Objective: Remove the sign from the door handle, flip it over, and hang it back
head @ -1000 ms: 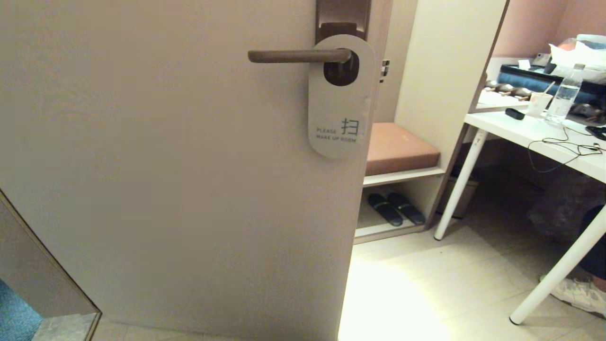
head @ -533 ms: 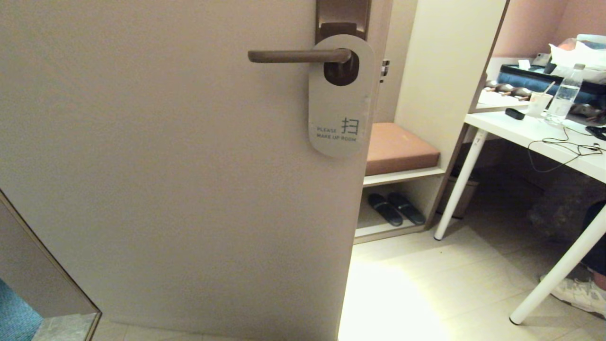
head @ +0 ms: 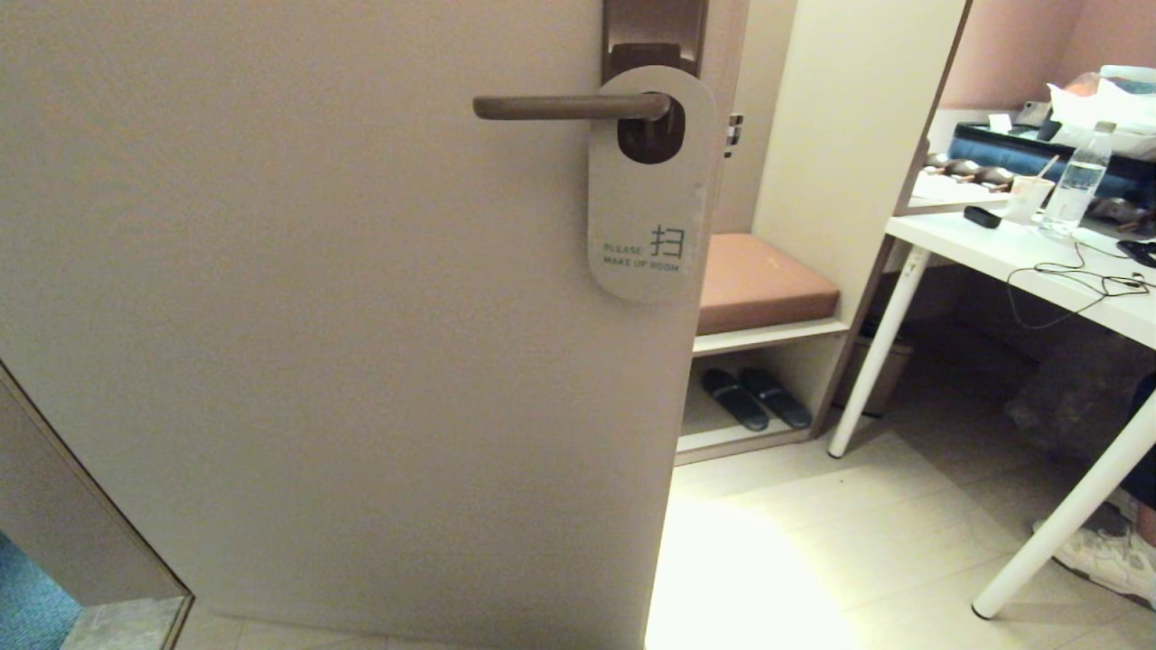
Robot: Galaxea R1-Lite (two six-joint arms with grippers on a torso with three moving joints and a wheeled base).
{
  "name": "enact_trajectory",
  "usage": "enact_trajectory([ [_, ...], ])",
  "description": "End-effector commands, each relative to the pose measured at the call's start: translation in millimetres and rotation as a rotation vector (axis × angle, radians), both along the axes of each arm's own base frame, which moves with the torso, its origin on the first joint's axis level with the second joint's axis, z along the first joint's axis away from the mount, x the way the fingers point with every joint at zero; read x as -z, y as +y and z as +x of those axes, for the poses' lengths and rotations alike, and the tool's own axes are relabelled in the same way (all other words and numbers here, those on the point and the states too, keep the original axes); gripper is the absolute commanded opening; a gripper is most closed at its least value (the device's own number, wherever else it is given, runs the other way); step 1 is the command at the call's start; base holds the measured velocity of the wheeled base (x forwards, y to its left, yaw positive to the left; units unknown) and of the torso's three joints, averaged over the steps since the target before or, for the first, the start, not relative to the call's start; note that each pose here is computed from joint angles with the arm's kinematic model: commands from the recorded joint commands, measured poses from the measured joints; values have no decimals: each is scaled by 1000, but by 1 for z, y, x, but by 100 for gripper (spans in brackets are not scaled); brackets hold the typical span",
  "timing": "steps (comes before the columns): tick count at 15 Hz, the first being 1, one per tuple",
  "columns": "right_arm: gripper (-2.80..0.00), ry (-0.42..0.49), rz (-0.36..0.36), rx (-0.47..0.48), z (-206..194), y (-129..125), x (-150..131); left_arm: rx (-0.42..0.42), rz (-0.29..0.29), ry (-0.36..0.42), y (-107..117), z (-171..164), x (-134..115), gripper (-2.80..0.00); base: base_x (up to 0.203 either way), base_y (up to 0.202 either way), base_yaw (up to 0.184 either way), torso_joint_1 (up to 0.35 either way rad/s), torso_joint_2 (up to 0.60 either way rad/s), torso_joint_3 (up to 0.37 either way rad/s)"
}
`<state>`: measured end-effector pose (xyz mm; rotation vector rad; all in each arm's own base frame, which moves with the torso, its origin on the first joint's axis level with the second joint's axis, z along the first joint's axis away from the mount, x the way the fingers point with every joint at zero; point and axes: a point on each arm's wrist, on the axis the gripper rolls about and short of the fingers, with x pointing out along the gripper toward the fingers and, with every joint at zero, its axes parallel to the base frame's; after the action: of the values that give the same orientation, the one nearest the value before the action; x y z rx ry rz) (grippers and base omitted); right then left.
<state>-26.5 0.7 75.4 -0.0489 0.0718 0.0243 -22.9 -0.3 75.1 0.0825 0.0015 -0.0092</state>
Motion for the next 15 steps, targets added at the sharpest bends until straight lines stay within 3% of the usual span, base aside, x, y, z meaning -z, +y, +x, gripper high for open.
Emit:
enact_trajectory([
  [1,-280,1,-1,-1,0,0,0,1,0,1,0,0,0,-280,0,0,0,0,0,0],
  [15,-280,1,-1,-1,0,0,0,0,0,1,0,0,0,-280,0,0,0,0,0,0],
])
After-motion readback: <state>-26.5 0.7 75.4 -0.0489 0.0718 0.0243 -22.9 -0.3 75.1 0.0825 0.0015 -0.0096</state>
